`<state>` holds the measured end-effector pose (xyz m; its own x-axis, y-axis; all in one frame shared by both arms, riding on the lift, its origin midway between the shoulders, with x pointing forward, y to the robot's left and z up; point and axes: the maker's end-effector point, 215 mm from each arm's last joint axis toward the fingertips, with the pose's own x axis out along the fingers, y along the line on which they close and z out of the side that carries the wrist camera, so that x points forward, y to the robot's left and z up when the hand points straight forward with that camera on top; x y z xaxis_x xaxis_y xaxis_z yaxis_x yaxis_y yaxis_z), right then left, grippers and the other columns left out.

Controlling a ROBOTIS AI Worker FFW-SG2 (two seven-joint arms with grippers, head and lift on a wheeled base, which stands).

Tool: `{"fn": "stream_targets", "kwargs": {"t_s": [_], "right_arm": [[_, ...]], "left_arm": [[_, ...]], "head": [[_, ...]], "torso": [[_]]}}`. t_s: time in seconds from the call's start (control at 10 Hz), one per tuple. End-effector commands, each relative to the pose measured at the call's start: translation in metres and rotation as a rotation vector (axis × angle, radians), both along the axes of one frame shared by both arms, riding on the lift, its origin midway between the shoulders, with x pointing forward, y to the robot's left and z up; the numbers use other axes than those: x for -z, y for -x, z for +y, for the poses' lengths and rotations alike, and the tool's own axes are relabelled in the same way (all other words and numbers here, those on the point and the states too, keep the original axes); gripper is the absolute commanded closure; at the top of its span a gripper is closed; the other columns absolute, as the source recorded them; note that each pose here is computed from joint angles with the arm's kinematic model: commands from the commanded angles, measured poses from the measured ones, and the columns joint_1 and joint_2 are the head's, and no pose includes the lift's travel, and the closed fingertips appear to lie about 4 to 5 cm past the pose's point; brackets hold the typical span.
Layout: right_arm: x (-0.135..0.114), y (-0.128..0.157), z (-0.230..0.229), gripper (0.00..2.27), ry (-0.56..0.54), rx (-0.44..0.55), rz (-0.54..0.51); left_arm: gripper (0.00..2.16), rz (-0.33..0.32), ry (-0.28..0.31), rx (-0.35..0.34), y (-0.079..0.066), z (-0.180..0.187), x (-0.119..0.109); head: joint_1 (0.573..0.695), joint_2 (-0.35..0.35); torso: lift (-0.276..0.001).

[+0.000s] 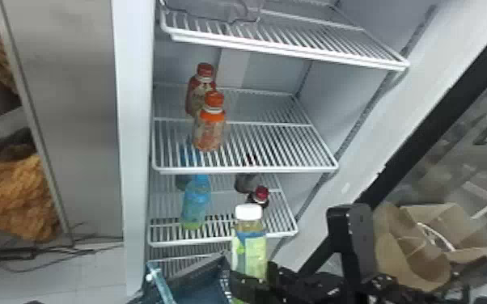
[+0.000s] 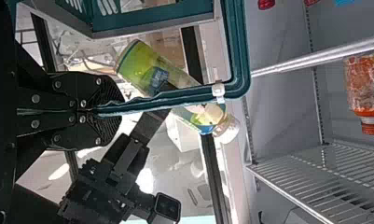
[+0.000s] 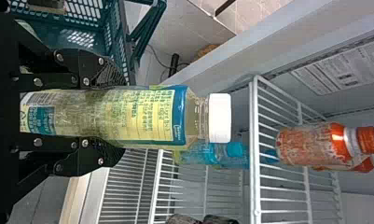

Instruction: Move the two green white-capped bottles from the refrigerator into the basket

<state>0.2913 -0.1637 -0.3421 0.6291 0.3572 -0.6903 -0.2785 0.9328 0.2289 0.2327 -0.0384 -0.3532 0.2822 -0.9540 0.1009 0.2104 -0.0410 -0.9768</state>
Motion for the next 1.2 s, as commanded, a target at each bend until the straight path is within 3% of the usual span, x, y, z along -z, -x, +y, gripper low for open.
{"fn": "stream_targets", "kwargs": {"t_s": [0.0, 0.7, 1.0, 1.1], "right_arm": [[0.006, 0.004, 0.004, 0.86, -0.013, -0.004, 0.020], [0.047, 0.024, 0.032, 0.86, -0.085, -0.056, 0.152], [0.054, 0.031, 0.045, 0.84, -0.106, -0.082, 0.177], [0.054, 0.033, 0.046, 0.60, -0.110, -0.084, 0.182]], "left_arm": [[1.20, -0.003, 0.001, 0.000, -0.001, 0.000, -0.001], [1.20, -0.005, 0.002, -0.005, -0.002, -0.001, -0.001], [1.20, -0.007, 0.002, -0.007, -0.003, 0.000, -0.001], [1.20, -0.005, 0.001, -0.009, -0.002, 0.000, -0.001]], "head": [[0.695, -0.350], [0.695, -0.350], [0.695, -0.350], [0.695, -0.350]], "torso": [[-0.004], [-0.004], [-0.004], [-0.004]]}}
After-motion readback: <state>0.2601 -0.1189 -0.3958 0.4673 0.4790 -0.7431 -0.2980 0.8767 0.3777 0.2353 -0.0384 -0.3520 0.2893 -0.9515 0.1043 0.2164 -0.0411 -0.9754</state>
